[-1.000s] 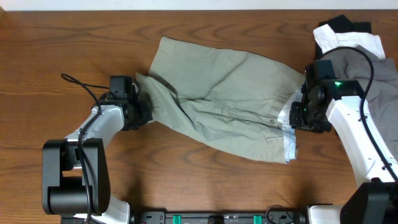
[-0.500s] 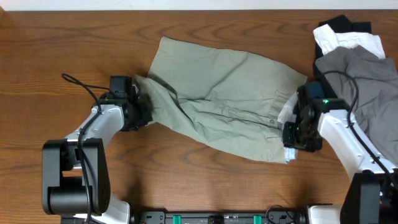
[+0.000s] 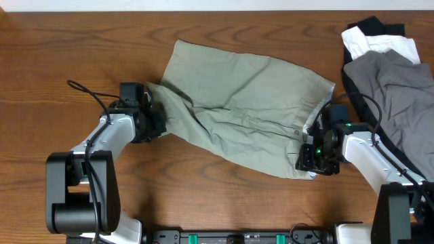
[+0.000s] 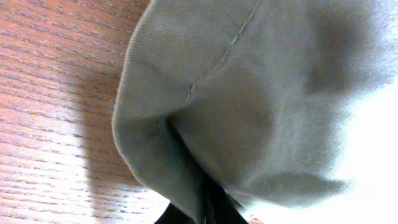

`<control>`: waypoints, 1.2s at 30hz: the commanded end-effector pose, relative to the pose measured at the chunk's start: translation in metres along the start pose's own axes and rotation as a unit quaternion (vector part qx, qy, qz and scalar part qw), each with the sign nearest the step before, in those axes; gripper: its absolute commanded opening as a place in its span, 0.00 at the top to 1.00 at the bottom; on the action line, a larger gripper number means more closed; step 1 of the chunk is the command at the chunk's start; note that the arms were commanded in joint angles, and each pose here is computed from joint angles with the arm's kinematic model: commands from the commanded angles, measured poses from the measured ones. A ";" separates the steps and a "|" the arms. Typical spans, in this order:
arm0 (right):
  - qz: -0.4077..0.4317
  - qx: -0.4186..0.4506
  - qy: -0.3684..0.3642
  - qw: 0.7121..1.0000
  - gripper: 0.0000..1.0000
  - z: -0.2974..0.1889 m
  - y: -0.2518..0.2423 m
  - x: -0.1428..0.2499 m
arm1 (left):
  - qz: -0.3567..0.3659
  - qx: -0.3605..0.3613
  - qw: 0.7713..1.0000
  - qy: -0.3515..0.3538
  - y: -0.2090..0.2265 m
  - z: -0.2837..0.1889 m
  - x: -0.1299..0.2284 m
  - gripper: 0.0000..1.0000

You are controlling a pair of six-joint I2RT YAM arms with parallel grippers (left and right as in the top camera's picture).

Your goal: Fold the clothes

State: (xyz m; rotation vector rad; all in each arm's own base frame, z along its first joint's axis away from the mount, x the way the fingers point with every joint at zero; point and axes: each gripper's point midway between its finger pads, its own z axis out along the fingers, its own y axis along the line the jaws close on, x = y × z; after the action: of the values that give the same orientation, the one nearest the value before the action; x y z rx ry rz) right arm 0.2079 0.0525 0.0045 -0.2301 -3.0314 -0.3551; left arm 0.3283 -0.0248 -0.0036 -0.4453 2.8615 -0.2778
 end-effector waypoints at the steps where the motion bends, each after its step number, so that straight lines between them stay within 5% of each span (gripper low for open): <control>1: -0.033 -0.018 0.002 0.999 0.56 0.001 0.007 0.002 | -0.002 -0.013 0.999 0.031 0.007 0.010 0.017 0.94; 9: -0.053 -0.028 0.003 0.998 0.57 -0.001 0.011 0.001 | -0.002 -0.014 1.000 0.028 0.007 0.010 0.016 0.94; 10: -0.052 -0.027 0.005 0.998 0.62 -0.001 0.010 0.002 | -0.002 -0.014 0.999 0.028 0.007 0.010 0.016 0.94; 12: -0.050 -0.026 0.011 0.998 0.96 -0.001 0.010 0.005 | -0.002 -0.014 0.999 0.030 0.008 0.010 0.016 0.94; 13: -0.049 -0.026 0.012 0.998 0.99 -0.001 0.010 0.006 | -0.002 -0.014 0.999 0.031 0.008 0.010 0.017 0.94; 22: -0.066 -0.129 -0.049 0.988 0.99 -0.034 0.050 -0.031 | 0.001 0.019 1.000 0.013 -0.010 -0.033 0.010 0.94; 30: -0.068 -0.156 -0.185 0.968 0.99 -0.164 0.064 -0.101 | 0.014 0.055 0.992 -0.117 -0.026 -0.142 -0.020 0.94; 36: -0.046 -0.098 -0.225 0.968 0.99 -0.198 0.041 -0.116 | -0.013 0.040 0.969 -0.243 -0.003 -0.211 -0.041 0.94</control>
State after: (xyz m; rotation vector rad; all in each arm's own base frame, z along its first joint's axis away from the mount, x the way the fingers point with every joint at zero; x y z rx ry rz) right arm 0.3372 0.0464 0.1855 -0.1721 -3.4058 -0.7973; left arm 0.3139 -0.0080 0.1802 -0.4208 2.4602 -0.3468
